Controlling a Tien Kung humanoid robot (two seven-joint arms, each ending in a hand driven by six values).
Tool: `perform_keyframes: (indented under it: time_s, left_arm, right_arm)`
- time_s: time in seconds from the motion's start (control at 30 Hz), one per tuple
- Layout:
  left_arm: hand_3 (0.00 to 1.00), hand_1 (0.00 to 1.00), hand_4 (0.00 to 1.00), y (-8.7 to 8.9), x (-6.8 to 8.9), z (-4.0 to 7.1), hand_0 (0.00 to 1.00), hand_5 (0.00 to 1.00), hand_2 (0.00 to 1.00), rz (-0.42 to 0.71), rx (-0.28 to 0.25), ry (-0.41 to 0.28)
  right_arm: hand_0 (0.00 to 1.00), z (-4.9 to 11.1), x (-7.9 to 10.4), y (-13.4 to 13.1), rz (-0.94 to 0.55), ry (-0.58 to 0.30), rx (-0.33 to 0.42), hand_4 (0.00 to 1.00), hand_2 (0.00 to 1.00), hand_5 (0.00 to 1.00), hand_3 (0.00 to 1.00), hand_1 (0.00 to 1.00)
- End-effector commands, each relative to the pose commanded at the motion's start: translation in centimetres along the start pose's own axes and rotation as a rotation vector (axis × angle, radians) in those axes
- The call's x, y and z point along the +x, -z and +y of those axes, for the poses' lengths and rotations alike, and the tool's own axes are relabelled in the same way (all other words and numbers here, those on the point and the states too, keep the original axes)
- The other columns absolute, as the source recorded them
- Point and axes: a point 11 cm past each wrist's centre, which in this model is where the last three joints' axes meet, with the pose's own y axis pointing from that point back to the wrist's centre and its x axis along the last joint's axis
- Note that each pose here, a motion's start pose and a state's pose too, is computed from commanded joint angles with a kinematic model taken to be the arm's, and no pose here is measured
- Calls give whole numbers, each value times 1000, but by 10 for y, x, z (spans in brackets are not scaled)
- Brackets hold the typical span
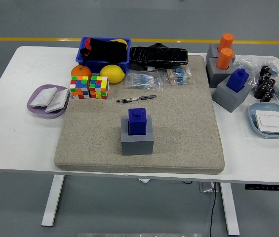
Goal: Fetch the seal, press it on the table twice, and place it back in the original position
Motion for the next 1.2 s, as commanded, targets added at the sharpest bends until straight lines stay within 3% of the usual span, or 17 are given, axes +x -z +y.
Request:
perform_keyframes:
  time_s: [1.2]
  left_arm:
    - [853,862,809,-6,-1,-1,873,174,843,9,-14,-2]
  right_arm:
    - [783,-1,-2,1,-16,3,5,805,663,468,644,693]
